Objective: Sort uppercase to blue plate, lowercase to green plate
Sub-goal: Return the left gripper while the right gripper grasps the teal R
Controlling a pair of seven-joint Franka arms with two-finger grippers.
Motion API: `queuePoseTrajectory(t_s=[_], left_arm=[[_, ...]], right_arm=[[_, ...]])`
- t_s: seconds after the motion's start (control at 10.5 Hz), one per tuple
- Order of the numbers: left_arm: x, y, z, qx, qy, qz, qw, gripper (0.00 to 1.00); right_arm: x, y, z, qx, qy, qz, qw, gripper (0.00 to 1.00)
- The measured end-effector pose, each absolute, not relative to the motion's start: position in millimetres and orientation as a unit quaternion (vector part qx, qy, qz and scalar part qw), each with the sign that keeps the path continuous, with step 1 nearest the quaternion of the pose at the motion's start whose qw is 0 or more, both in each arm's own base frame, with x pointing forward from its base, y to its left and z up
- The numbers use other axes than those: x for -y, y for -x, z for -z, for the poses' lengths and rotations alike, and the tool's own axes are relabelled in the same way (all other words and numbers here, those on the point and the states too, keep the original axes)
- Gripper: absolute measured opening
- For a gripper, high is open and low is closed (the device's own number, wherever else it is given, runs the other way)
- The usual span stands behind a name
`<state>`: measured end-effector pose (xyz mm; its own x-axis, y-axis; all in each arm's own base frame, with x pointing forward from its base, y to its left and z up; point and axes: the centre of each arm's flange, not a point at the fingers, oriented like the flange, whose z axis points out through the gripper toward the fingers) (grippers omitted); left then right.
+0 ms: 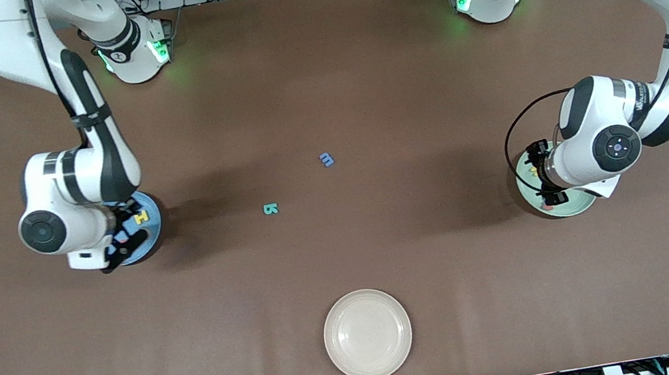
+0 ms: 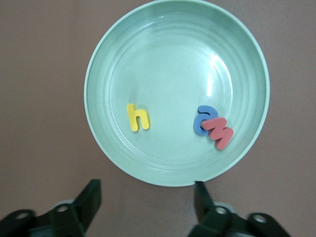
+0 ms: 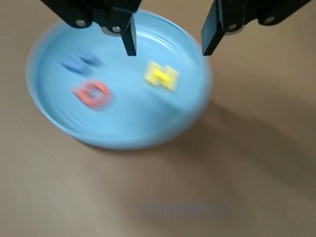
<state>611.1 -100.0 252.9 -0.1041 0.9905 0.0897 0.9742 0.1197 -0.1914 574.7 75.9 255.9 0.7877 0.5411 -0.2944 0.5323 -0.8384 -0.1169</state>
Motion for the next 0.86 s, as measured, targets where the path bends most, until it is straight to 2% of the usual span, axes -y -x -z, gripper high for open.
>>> queuePoseTrajectory(t_s=[0.1,0.57,0.67,0.76,0.86], left_arm=[[112,-609,-254,0.735,0.67,-0.042,0.096,1.0],[236,-581,-263,0.704,0.707,-0.026,0.064,1.0],[254,-575,-264,0.695,0.716,-0.022,0.06,1.0],[263,-574,-266,0.689,0.722,-0.018,0.055,1.0],[263,-577,-270,0.686,0.726,-0.014,0.05,1.0]], right_arm=[[-113,-576,-263,0.27,0.952,-0.145,0.024,0.61],[-258,-566,-274,0.158,0.986,-0.043,0.029,0.65],[-279,-562,-267,0.12,0.992,-0.026,0.032,0.7],[-304,-553,-256,0.086,0.996,-0.016,0.035,0.83],[-329,-542,-245,0.061,0.997,-0.014,0.035,0.84]])
